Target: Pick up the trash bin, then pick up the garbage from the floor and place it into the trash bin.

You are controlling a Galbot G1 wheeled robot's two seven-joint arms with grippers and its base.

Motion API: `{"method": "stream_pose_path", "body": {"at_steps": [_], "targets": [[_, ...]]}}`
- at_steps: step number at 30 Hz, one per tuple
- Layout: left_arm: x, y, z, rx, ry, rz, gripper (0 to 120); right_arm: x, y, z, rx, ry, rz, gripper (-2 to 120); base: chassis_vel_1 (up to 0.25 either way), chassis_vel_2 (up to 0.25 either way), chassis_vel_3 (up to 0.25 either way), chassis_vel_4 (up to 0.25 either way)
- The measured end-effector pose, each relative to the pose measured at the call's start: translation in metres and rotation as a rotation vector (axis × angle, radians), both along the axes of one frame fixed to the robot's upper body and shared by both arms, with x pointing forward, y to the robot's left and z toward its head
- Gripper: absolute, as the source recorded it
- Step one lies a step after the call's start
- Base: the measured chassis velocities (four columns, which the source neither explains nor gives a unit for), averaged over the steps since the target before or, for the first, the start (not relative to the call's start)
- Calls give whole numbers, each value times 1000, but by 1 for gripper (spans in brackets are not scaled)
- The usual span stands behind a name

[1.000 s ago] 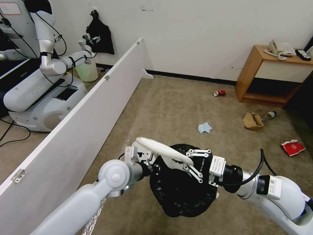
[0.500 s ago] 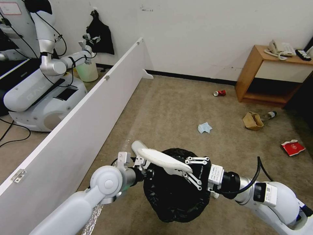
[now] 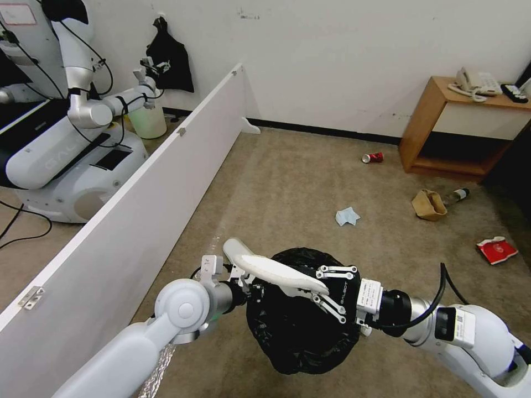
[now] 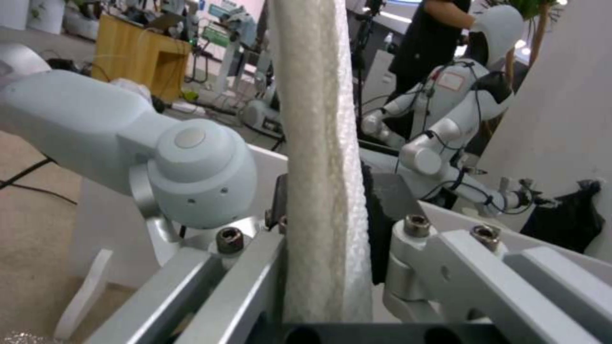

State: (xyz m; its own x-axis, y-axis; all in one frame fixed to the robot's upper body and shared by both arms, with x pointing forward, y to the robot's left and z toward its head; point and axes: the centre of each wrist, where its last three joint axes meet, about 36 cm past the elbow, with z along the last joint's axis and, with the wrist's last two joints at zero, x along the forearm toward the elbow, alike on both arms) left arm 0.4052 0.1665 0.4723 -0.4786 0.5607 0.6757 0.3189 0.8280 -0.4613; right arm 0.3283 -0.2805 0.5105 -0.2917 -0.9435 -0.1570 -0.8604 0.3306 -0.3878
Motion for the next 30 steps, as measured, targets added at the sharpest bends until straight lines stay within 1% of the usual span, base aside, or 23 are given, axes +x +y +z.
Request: {"method": "stream_pose_path", "body": {"at_steps": [9,10,12,16,27,29,30], "targets": [[3,-11,2,-17,3,-6,1,1,-1,0,-3,14,14,16,0,0,0,0],[3,-11,2,-17,3,-6,1,1,-1,0,-3,14,14,16,0,0,0,0],[3,-11,2,-18,3,-6,1,1,-1,0,-6,17,17,20,0,0,0,0],[4,-11,2,-17,3,-6,1,1,-1,0,-5,19,19,22,0,0,0,0],[6,-8,4,-25,-4,2,1,2,-3,0,-8,27,26,22,0,0,0,0],[5,-7,3,-25,-3,4,1,3,-7,3,-21,23,30,29,0,0,0,0],[5,-7,3,-25,-3,4,1,3,-7,3,-21,23,30,29,0,0,0,0]]}}
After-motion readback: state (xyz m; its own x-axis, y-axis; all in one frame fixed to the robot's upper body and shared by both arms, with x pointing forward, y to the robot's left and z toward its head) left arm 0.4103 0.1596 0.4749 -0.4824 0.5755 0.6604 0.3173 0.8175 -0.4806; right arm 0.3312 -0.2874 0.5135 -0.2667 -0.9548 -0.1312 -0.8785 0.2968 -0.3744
